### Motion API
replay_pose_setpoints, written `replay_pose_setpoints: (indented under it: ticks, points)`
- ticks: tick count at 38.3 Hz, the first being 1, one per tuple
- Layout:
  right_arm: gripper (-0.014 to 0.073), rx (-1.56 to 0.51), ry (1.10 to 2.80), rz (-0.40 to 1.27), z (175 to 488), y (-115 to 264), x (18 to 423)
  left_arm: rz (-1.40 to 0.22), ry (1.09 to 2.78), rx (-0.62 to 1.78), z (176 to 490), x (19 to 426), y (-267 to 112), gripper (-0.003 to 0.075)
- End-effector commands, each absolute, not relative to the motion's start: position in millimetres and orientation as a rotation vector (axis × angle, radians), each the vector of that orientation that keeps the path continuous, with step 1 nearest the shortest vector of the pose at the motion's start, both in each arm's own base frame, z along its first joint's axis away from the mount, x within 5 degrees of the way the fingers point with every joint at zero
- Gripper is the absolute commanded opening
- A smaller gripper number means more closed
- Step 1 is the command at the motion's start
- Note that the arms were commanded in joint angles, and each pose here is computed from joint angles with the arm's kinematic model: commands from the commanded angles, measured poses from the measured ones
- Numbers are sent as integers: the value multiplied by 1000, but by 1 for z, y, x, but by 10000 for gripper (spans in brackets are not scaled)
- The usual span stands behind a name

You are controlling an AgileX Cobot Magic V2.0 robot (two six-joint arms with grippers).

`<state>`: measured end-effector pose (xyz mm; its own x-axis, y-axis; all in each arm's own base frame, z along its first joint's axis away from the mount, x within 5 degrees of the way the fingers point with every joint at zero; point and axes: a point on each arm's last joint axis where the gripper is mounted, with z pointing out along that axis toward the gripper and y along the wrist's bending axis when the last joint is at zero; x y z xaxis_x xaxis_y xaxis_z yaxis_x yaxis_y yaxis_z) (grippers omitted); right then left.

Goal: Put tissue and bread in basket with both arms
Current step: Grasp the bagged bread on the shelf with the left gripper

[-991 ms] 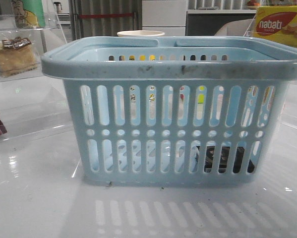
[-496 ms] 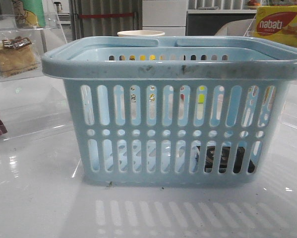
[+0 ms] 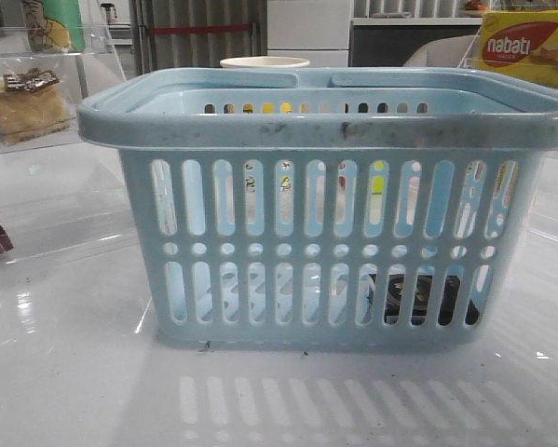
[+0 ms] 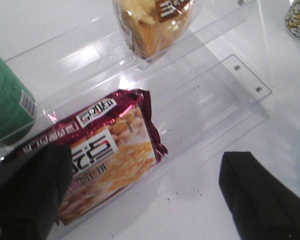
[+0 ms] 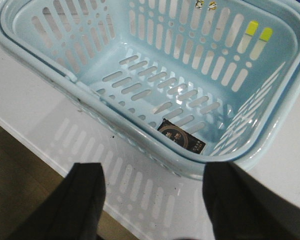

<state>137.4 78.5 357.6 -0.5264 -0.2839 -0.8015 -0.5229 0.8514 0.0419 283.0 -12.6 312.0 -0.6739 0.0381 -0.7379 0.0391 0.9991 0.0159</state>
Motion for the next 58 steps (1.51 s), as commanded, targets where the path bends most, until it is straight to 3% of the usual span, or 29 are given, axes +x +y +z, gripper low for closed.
replay_pose_setpoints:
  ticks: [1, 20, 35, 39, 45, 53, 58]
  points:
    - [529, -569, 2064, 349, 371, 79, 140, -6, 2205, 40, 333, 308, -12, 644]
    - [529, -569, 2064, 349, 371, 79, 140, -50, 2170, -12, 331, 400, -15, 644]
    - [529, -569, 2064, 349, 371, 79, 140, -113, 2080, -95, 312, 438, -12, 640]
    - [529, -569, 2064, 349, 371, 79, 140, -114, 2088, -97, 309, 439, -12, 571]
    - [529, -569, 2064, 349, 371, 79, 140, -114, 2107, -97, 306, 439, -12, 379]
    - [529, -569, 2064, 349, 371, 79, 140, -113, 2137, -95, 305, 437, -12, 204]
    - [529, -569, 2064, 349, 371, 79, 140, -116, 2156, -92, 320, 425, -12, 115]
